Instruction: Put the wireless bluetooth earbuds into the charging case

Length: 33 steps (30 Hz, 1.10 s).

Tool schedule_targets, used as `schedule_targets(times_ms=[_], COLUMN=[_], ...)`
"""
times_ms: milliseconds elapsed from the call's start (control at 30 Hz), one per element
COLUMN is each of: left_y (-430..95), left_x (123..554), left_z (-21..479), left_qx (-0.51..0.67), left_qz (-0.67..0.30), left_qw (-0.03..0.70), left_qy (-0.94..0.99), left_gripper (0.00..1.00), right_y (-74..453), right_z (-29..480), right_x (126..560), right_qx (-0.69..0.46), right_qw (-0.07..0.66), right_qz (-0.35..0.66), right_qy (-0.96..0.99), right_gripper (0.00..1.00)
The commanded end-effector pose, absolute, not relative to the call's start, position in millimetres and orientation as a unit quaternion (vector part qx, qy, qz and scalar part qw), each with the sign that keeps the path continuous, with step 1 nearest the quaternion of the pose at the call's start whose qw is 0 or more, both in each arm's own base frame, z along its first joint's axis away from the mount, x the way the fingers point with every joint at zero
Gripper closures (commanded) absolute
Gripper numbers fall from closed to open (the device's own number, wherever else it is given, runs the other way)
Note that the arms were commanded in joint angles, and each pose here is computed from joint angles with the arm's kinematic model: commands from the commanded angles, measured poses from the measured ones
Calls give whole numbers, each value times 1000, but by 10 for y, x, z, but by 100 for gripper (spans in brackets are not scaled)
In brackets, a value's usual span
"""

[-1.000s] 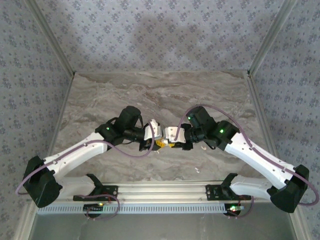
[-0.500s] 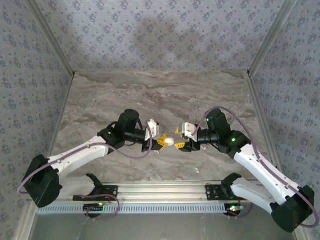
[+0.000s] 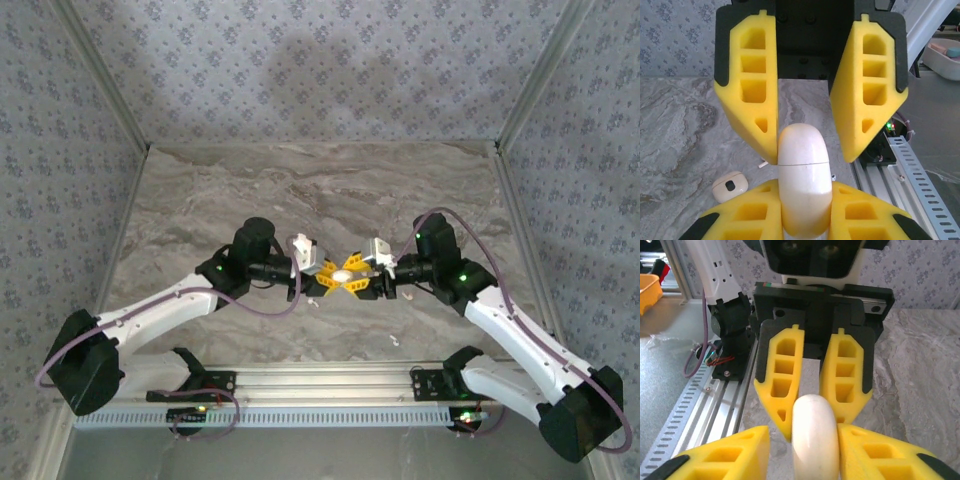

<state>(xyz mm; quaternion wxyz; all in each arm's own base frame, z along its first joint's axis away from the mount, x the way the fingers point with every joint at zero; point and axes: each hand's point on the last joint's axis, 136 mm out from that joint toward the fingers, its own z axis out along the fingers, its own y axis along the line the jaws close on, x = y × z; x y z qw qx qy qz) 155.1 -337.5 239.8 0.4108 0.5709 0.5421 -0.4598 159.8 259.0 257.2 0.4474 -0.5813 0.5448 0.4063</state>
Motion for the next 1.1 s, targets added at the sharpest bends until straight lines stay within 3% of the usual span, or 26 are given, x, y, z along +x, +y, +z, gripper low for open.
schedule_targets(times_ms=[0, 133, 200, 300, 367, 667, 1067], left_y=[-3364, -3356, -3354, -3342, -3326, -3298, -3327], left_x=[1512, 1505, 1511, 1521, 1510, 1492, 1493], left_z=[2570, 2575, 2581, 2557, 2522, 2406, 2359], left_qx=[569, 568, 567, 572, 581, 602, 608], left_qz=[-468, -469, -467, -457, -449, -424, -424], left_qw=[432, 429, 431, 426, 415, 399, 392], left_qy=[520, 523, 524, 530, 538, 546, 545], left_gripper=[80, 78, 73, 58, 55, 53, 53], right_y=[2603, 2583, 2562, 2523, 2497, 2493, 2677], right_z=[2722, 2723, 2715, 2682, 2662, 2511, 2525], right_x=[1556, 1546, 1551, 1580, 1625, 1598, 1507], right_qx=[-585, -592, -597, -609, -617, -662, -671], right_qw=[453, 450, 447, 444, 444, 399, 395], right_qz=[420, 410, 397, 362, 330, 246, 280], right_qy=[526, 528, 534, 549, 560, 585, 561], right_gripper=[65, 80, 81, 81, 81, 81, 81])
